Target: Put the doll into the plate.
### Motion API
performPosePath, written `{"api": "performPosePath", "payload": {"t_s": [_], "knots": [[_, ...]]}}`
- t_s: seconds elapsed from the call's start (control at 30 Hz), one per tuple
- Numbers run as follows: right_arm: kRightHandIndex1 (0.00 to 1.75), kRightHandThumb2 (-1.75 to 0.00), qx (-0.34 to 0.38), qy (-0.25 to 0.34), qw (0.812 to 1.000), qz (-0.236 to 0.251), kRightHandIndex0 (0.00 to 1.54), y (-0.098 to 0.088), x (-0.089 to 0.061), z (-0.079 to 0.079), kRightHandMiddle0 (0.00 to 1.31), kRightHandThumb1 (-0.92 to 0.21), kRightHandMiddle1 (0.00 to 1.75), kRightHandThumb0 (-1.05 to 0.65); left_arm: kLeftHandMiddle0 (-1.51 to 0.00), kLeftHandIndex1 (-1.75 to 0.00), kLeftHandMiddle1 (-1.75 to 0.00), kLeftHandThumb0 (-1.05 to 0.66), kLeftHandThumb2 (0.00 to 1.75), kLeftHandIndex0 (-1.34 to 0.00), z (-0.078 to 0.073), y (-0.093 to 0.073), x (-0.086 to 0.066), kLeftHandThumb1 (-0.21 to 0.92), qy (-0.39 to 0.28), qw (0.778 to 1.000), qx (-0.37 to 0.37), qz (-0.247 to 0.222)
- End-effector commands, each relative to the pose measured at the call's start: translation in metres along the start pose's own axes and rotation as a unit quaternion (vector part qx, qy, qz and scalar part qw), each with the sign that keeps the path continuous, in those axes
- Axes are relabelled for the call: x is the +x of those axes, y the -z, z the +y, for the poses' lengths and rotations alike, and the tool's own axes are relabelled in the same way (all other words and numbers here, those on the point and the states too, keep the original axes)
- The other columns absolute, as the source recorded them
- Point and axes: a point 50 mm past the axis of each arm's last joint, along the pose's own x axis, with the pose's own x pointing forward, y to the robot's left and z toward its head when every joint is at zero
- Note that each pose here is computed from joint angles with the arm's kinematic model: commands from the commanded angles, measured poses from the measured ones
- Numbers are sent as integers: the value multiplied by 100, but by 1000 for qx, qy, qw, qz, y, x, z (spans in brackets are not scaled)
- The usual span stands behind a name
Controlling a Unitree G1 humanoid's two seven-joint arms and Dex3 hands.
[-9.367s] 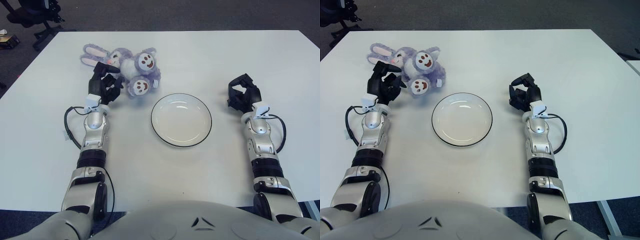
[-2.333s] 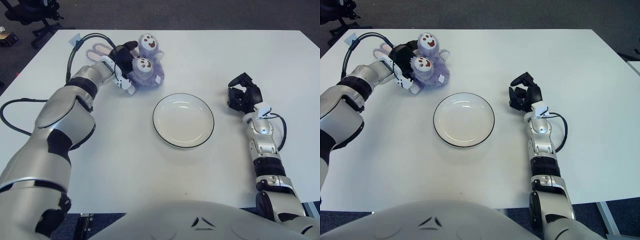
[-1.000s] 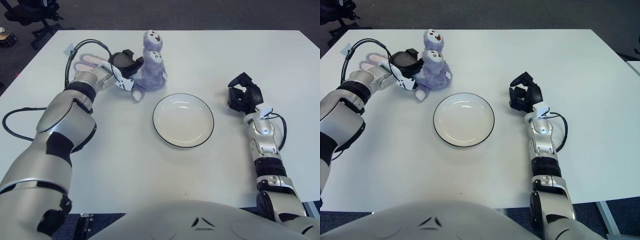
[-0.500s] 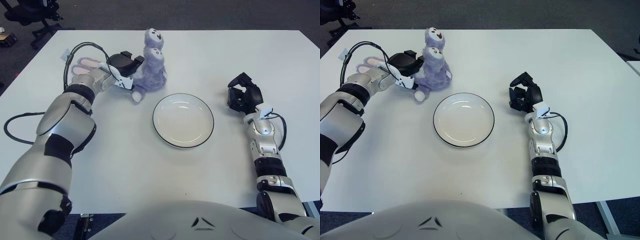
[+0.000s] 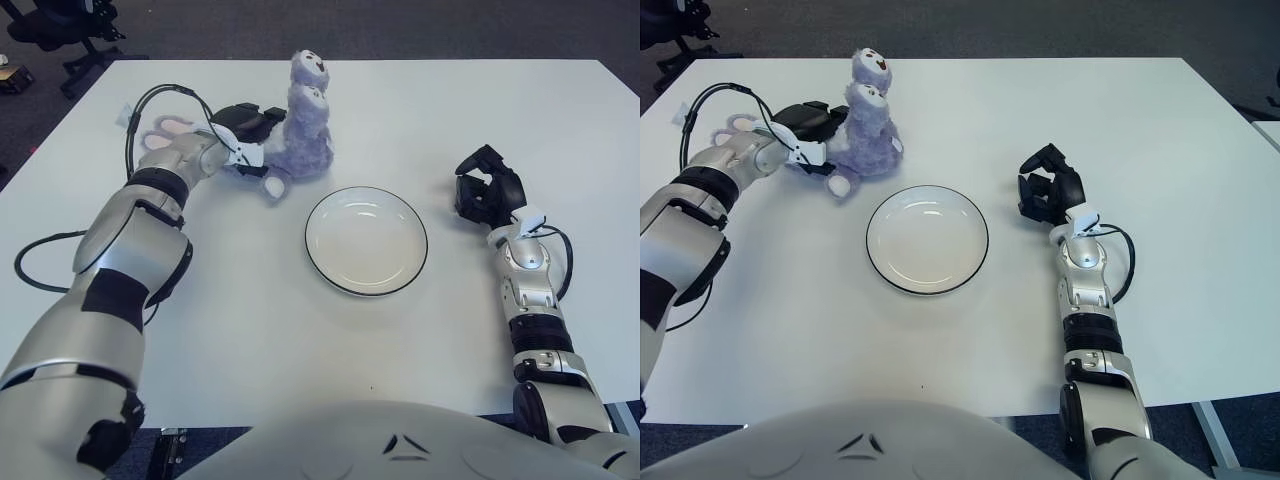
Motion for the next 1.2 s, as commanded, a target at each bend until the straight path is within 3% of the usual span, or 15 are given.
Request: {"api": "performPosePath", "payload": {"t_s": [0.0,0.47,0.63,0.8,1.17], "knots": [[175,-91,11,3,1000,20,94,9,-6,1,38,-63,175,-39,-82,-175,-175,14,108,-66,-6,1,-3,40,17,1000,-5,-8],[175,-89,14,1,1000,22,93,10,-5,2,37,-65,175,-39,-82,-175,-175,15,111,-66,29,-2,-4,38,-40,998,14,-35],[175,-88,14,1,1000,22,93,10,-5,2,36,-65,175,-38,-82,-175,-175,15,111,-66,31,-3,-4,38,-50,998,9,-42],[175,-87,16,-1,1000,23,93,10,-5,2,36,-66,175,-38,-81,-175,-175,16,111,-65,45,-11,-12,38,-128,986,9,-105],[175,-85,17,-4,1000,25,92,10,-5,2,35,-68,175,-38,-82,-175,-175,16,115,-65,65,-31,-14,35,-171,966,27,-190]]}}
